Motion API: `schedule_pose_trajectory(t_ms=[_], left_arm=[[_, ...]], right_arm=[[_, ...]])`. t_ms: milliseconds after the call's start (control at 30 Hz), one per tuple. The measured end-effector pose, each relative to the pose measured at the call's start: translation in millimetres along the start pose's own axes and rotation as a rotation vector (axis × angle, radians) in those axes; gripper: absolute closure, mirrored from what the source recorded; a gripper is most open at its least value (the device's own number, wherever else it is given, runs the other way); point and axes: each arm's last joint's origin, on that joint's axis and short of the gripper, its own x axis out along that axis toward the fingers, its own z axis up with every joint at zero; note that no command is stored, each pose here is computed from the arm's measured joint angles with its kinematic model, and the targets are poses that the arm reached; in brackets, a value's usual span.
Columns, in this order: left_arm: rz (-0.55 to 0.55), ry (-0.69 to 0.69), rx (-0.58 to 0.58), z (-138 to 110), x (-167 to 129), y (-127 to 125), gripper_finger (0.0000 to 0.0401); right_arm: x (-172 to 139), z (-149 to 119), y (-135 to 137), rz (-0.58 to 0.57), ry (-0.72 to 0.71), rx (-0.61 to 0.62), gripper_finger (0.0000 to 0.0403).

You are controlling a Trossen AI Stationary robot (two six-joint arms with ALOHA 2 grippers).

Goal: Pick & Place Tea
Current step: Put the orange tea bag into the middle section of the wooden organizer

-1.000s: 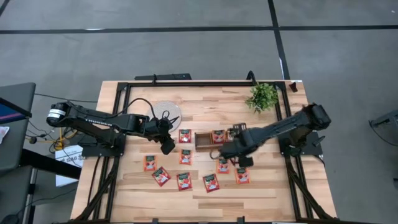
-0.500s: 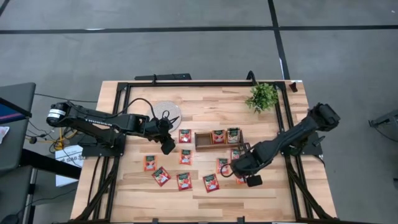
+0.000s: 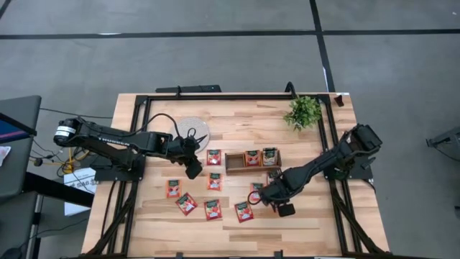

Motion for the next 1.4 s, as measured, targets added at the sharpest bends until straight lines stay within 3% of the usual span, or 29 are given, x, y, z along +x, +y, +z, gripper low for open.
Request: schedule_pose_trajectory(t_ms=[533, 900, 1400], left_arm=[[-0.001, 0.000, 0.000, 0, 0, 0, 0.0240], [-0.001, 0.000, -0.004, 0, 0, 0, 0.0240], [-0.002, 0.000, -0.021, 0, 0, 0, 0.0240]], right_arm=[[19, -14, -10, 0.072, 0.012, 0.029, 0.0311], [21, -15, -11, 0.071, 0.018, 0.034, 0.0397], [-2, -4, -5, 0.078, 0.078, 0.021, 0.0403]])
